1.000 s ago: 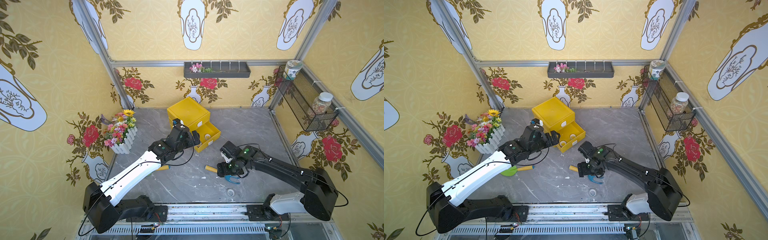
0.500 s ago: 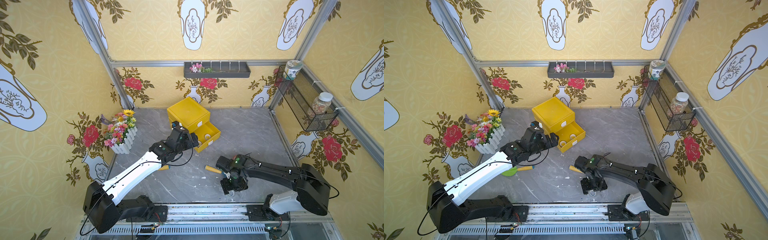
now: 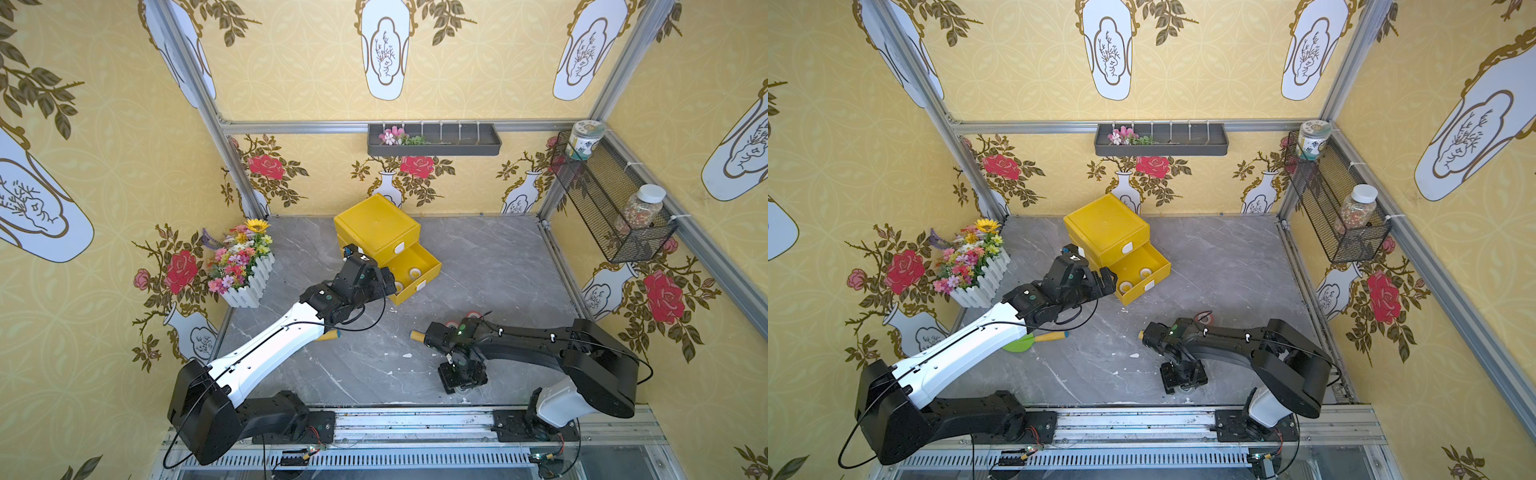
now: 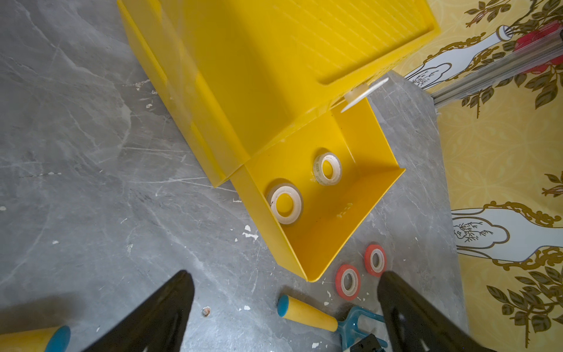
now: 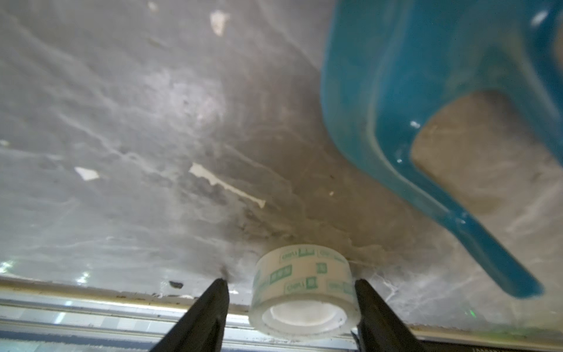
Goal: Place the transparent tape into the drawer according to color
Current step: Pick up the tape at the center of the board.
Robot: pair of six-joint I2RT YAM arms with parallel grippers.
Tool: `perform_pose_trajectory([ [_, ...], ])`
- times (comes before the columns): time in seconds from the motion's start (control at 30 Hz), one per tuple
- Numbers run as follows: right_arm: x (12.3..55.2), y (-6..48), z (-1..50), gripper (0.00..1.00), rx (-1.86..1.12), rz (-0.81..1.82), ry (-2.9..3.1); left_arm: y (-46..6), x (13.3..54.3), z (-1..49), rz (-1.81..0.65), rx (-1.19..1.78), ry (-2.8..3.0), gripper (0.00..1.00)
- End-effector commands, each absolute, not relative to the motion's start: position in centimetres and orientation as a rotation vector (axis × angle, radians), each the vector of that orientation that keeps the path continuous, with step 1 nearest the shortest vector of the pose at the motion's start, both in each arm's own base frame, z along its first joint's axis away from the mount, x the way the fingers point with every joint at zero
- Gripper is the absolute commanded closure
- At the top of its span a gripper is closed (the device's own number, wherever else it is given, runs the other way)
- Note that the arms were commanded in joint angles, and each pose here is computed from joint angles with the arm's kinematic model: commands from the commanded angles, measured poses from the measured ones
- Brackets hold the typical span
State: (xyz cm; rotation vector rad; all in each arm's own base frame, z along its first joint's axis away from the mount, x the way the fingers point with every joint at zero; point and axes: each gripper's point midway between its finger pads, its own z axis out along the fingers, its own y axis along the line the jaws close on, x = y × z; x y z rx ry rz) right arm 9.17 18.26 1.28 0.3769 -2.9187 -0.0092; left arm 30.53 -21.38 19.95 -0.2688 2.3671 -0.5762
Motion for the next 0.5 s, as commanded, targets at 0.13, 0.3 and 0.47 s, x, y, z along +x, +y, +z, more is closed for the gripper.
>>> perform_pose_trajectory([
  [0.13,10.3,19.4,1.0,0.41,0.394,-0.027,-2.965,-21.5,30.6,19.6,-0.583,-0.269,2.373,0.00],
  [0.3,11.3,21.8,1.1,0.48,0.448,-0.133,-2.985,-21.3,30.6,19.5,-0.574,-0.275,2.374,0.00],
  [0.47,13.3,25.0,3.0,0.53,0.556,-0.277,-3.042,-20.6,30.6,19.4,-0.548,-0.291,2.375,0.00],
])
